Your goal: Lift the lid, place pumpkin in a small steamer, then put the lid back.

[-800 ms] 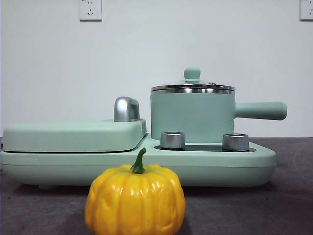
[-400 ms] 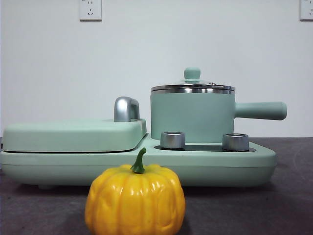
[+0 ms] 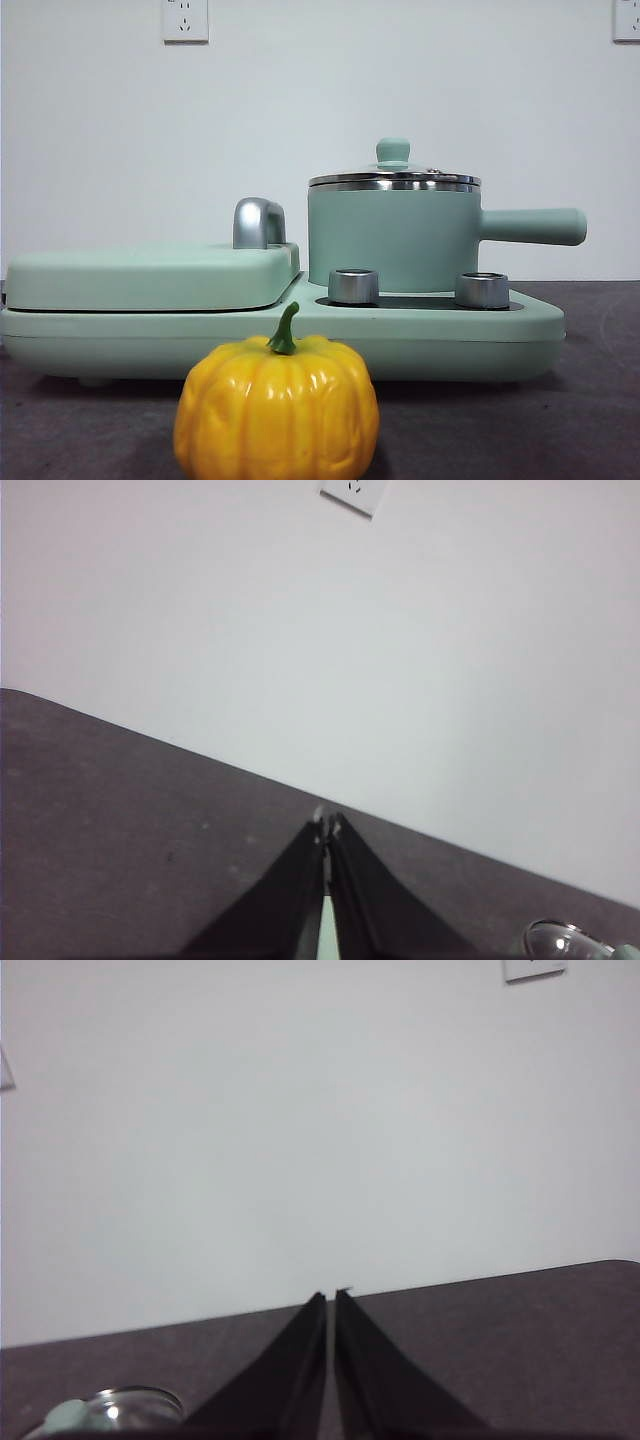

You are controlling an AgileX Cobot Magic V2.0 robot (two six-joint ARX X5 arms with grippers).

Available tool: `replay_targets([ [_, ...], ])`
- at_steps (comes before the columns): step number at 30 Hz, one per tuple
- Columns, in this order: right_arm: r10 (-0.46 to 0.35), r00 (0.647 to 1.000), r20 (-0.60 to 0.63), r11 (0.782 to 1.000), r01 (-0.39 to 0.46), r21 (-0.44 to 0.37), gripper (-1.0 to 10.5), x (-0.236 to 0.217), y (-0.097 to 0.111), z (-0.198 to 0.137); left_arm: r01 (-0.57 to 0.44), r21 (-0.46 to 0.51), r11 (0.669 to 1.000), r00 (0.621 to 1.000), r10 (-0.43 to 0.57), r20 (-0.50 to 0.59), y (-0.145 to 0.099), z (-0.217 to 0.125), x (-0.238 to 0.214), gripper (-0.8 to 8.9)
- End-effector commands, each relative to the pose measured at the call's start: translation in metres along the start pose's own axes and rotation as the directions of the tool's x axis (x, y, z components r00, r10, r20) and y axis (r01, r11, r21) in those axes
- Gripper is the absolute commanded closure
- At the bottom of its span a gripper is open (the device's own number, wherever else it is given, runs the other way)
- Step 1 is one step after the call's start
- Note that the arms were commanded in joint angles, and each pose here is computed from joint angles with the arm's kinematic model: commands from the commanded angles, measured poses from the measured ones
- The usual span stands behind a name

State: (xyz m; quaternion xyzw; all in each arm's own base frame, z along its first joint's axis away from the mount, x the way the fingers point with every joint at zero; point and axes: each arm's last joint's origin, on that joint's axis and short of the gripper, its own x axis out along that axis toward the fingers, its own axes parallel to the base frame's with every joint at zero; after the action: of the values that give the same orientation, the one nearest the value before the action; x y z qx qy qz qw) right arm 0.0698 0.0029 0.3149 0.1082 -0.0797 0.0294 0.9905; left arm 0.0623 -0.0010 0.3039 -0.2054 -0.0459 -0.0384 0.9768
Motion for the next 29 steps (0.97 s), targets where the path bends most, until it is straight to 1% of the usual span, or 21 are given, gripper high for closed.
replay_targets([
  [1, -0.001, 1.000, -0.012, 0.999, 0.000, -0.042, 9.4, 0.006, 0.002, 0.009, -0.006, 0.054, 0.999, 1.000, 0.007, -0.005, -0.006, 0.015, 0.005, 8.03],
  [4, -0.004, 0.999, -0.041, 0.998, 0.002, -0.059, 9.4, 0.015, 0.003, 0.014, -0.013, 0.090, 0.996, 1.000, 0.015, -0.024, -0.010, 0.026, 0.015, 8.03],
  [7, -0.007, 0.998, -0.069, 0.996, 0.001, -0.090, 9.4, 0.024, 0.004, 0.019, -0.019, 0.137, 0.990, 0.998, 0.026, -0.050, -0.013, 0.034, 0.026, 8.03],
  [11, -0.005, 0.995, -0.100, 0.991, -0.008, -0.132, 9.4, 0.038, 0.006, 0.027, -0.023, 0.176, 0.984, 0.996, 0.039, -0.086, -0.016, 0.044, 0.044, 8.04],
  [14, 0.016, 0.992, -0.128, 0.988, -0.035, -0.149, 9.4, 0.049, 0.008, 0.032, 0.011, 0.203, 0.979, 0.992, 0.015, -0.125, -0.019, 0.050, 0.057, 8.04],
  [17, 0.054, 0.984, -0.169, 0.982, -0.082, -0.168, 9.4, 0.060, 0.011, 0.036, 0.048, 0.244, 0.968, 0.986, -0.006, -0.169, -0.021, 0.054, 0.071, 8.04],
  [22, 0.102, 0.962, -0.254, 0.966, -0.157, -0.205, 9.4, 0.082, 0.013, 0.038, 0.118, 0.293, 0.949, 0.961, -0.035, -0.275, -0.022, 0.055, 0.096, 8.04],
  [26, 0.122, 0.934, -0.335, 0.950, -0.207, -0.232, 9.4, 0.098, 0.014, 0.035, 0.171, 0.323, 0.931, 0.930, -0.044, -0.366, -0.022, 0.051, 0.113, 8.04],
  [29, 0.147, 0.909, -0.390, 0.938, -0.254, -0.237, 9.4, 0.108, 0.014, 0.029, 0.209, 0.341, 0.917, 0.905, -0.049, -0.422, -0.023, 0.043, 0.124, 8.04],
])
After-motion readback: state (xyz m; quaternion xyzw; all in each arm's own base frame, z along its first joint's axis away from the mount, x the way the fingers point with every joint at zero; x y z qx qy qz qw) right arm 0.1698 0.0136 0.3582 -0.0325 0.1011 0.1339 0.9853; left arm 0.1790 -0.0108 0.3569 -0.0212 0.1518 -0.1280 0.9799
